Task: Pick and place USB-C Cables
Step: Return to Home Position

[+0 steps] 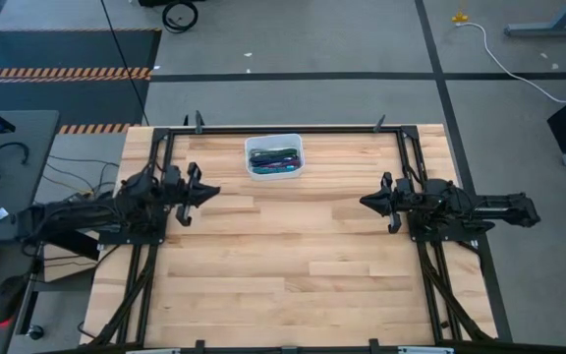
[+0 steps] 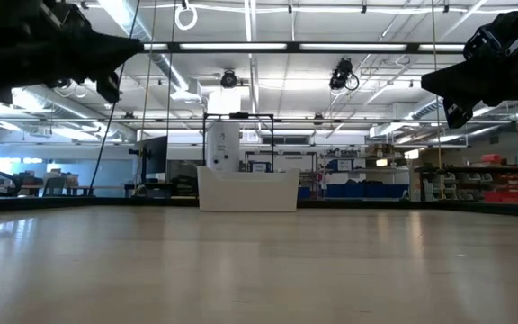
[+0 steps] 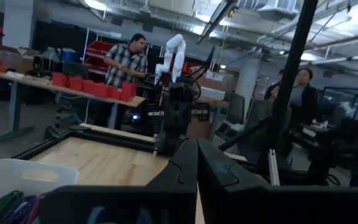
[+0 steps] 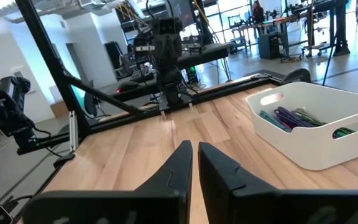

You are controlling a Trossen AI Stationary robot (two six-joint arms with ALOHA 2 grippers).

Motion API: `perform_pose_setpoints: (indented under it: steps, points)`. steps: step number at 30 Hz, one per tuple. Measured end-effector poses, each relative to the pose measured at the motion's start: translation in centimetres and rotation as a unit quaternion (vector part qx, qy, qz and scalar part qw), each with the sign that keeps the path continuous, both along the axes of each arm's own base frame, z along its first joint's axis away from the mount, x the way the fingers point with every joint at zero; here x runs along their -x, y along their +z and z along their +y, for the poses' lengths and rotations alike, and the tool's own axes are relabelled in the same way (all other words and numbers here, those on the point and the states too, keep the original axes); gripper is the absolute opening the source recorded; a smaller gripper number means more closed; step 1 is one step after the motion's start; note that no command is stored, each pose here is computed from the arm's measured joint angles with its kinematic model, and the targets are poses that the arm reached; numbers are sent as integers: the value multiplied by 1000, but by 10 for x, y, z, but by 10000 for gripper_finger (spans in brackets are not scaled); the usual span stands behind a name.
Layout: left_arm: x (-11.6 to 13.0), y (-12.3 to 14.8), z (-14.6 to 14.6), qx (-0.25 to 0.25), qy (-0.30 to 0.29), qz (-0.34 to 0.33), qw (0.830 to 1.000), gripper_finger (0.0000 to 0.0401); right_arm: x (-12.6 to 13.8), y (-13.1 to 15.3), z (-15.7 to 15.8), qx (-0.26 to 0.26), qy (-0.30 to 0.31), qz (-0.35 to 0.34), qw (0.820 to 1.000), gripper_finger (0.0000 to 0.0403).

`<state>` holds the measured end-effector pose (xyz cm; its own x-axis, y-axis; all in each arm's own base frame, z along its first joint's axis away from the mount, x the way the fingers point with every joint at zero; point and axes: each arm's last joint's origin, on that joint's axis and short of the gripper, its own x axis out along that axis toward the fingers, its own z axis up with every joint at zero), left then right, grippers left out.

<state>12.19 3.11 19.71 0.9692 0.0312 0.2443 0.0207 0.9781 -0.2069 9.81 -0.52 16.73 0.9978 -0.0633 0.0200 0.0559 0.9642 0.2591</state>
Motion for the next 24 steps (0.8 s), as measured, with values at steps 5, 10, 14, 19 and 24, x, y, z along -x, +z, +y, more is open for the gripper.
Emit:
perform_pose_setpoints:
  steps: [5,10,14,19,24]
  points:
    - [5,-5,-1,-3,-10,-1,1000,1,0,0,0,0,0,0,1000,32]
    - [11,-3,-3,8,-32,-2,999,1,0,0,0,0,0,0,1000,32]
    - [16,-11,-5,29,-33,34,998,1,0,0,0,0,0,0,1000,32]
    - [25,-15,-7,27,-18,45,998,0,0,0,0,0,0,0,1000,32]
    - [29,-19,-8,15,-9,59,998,11,0,0,0,0,0,0,1000,32]
